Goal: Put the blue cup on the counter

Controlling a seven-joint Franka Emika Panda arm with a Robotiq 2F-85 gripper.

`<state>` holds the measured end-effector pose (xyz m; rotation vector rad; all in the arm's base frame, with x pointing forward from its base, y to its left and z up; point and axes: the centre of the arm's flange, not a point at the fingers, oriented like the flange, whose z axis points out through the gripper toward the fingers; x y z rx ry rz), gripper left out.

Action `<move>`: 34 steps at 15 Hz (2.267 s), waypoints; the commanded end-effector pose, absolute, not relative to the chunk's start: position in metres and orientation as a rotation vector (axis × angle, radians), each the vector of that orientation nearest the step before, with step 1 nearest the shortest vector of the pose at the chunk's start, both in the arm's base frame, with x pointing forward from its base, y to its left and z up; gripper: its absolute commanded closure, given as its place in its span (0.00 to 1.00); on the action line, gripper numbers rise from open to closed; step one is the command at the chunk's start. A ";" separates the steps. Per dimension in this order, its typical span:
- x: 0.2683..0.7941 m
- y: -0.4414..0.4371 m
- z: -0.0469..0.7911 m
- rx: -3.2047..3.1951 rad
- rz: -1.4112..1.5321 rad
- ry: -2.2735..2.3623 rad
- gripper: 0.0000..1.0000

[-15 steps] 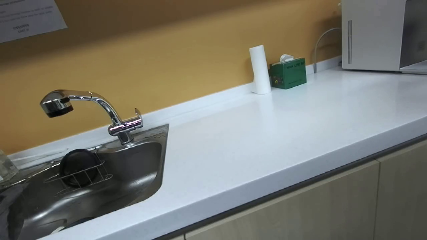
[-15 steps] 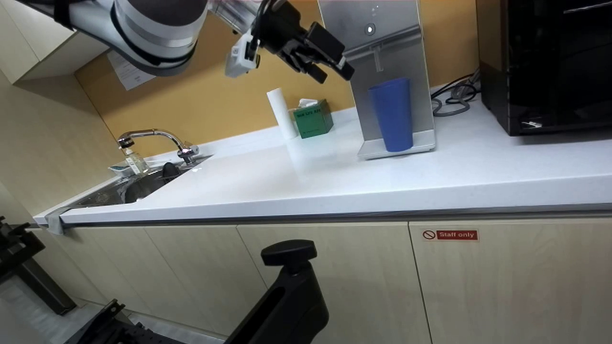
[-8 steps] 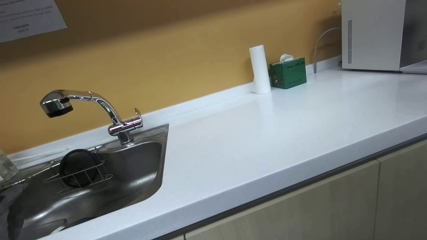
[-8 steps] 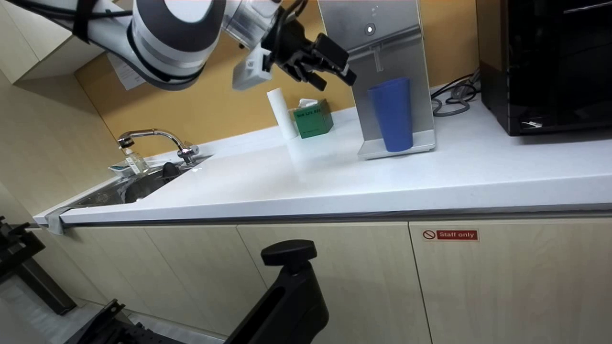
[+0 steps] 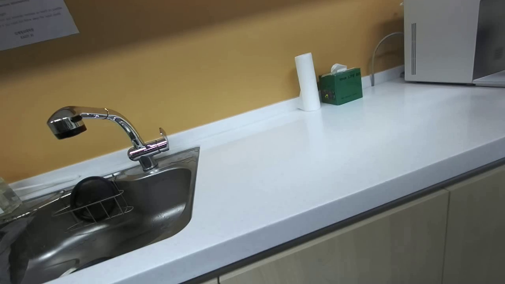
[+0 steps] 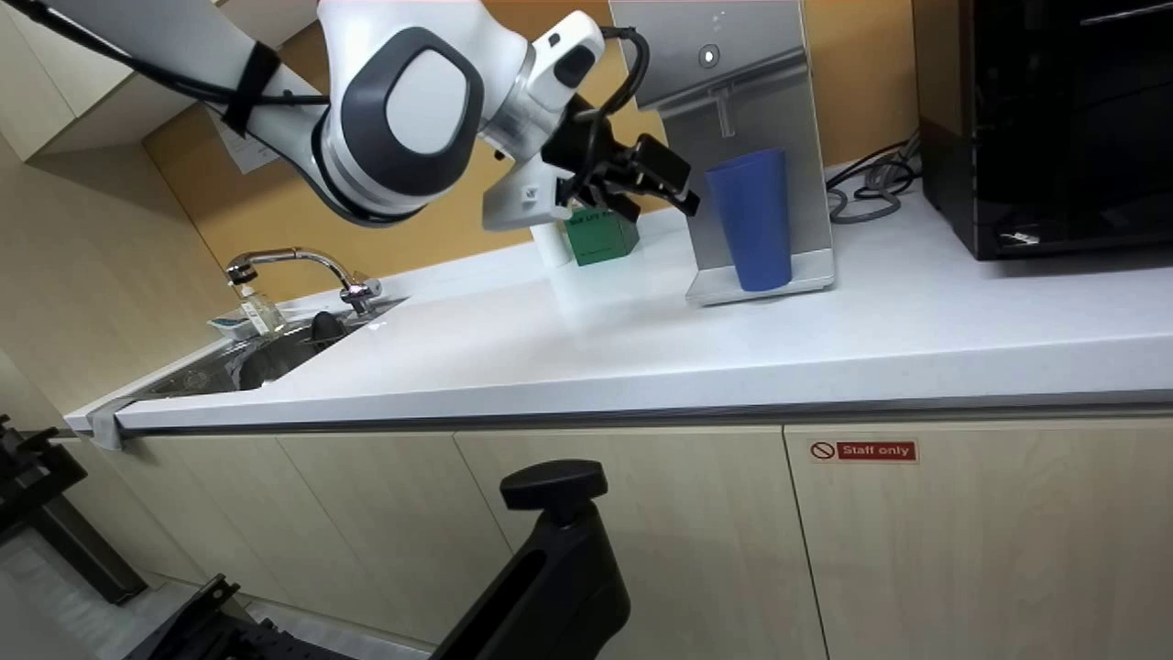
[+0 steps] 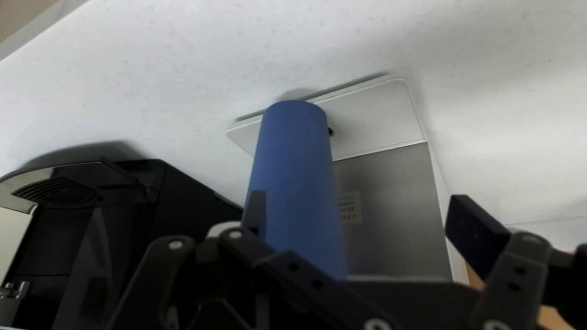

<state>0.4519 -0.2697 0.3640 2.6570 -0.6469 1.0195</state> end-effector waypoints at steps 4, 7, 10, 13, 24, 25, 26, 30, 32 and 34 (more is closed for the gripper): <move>0.450 -0.298 0.358 2.597 1.048 -0.675 0.00; 0.452 -0.301 0.356 2.591 1.051 -0.675 0.00; 0.456 -0.305 0.353 2.574 1.081 -0.657 0.00; 0.462 -0.309 0.347 2.569 1.098 -0.640 0.00; 0.477 -0.320 0.324 2.537 1.158 -0.625 0.00; 0.479 -0.322 0.324 2.536 1.165 -0.621 0.00; 0.482 -0.323 0.325 2.537 1.175 -0.616 0.00; 0.492 -0.325 0.328 2.541 1.209 -0.594 0.00; 0.495 -0.327 0.327 2.547 1.210 -0.590 0.00; 0.497 -0.330 0.324 2.549 1.207 -0.591 0.00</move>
